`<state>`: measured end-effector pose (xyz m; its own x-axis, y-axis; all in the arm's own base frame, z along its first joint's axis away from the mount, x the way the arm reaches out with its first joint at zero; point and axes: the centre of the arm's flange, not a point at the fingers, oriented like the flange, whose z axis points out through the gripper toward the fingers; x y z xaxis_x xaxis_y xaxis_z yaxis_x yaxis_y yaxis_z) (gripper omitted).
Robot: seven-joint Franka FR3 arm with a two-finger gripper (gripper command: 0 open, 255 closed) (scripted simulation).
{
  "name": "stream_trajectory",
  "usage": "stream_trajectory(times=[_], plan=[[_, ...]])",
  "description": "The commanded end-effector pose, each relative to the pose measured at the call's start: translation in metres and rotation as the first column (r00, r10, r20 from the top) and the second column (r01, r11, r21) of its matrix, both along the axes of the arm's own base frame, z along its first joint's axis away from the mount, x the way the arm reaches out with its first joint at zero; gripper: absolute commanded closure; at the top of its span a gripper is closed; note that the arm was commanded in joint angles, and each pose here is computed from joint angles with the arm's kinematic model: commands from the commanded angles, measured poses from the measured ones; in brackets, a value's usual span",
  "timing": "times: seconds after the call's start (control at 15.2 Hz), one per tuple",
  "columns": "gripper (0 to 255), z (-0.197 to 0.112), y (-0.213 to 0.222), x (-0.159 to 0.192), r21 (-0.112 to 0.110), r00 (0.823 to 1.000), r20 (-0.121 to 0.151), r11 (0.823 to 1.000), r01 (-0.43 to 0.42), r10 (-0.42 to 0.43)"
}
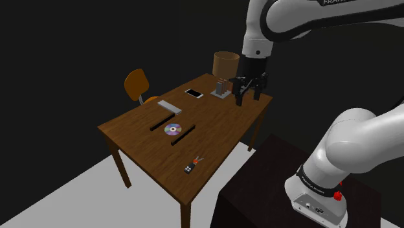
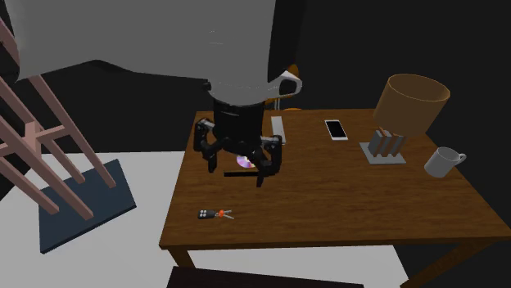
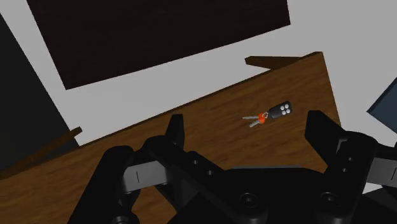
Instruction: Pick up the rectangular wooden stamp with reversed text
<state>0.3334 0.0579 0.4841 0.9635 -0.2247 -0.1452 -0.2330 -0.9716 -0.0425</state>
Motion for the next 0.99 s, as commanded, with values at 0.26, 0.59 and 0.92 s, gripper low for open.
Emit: stream_trajectory(times=[0.26,0.59,0.92], plan=[[0,-0.059,0.037,0.04,-0.027,0.982,0.015,0.981,0.191,-0.191],[0,-0.106,0.059,0.079,-0.047,0.94,0.029,0.939,0.342,-0.341],[0,-0.152,0.073,0.12,-0.065,0.875,0.047,0.873,0.484,-0.482]])
